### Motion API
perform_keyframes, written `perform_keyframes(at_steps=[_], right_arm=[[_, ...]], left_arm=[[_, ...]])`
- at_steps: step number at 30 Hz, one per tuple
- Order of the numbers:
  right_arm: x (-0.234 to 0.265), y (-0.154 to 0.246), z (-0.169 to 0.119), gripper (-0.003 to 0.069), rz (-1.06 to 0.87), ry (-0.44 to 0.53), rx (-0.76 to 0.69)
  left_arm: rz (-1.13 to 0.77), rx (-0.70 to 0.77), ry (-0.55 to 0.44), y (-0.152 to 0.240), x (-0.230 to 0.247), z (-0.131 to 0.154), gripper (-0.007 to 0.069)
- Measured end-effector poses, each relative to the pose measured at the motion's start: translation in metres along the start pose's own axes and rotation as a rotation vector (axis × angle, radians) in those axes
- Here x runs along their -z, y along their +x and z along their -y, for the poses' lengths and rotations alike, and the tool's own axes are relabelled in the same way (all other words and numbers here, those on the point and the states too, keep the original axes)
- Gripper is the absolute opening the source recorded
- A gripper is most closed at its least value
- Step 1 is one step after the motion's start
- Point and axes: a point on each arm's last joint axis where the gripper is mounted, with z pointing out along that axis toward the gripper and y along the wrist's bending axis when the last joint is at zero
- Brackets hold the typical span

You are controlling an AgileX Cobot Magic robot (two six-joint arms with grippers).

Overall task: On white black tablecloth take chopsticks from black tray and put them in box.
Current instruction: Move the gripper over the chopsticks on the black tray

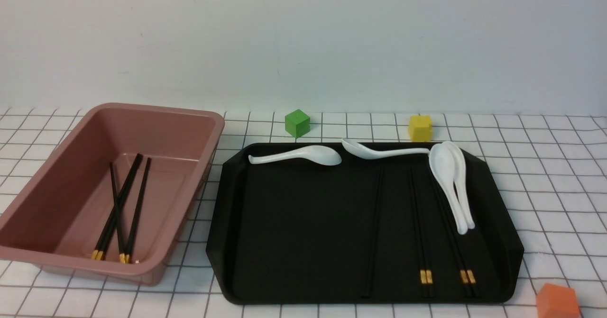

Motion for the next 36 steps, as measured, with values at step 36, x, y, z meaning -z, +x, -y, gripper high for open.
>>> perform_keyframes(at_steps=[36], right_arm=[[-0.051, -0.151, -0.029, 0.0000, -0.616, -0.057, -0.262]], left_arm=[[0.000, 0.000, 0.000, 0.000, 0.000, 0.000, 0.0108]])
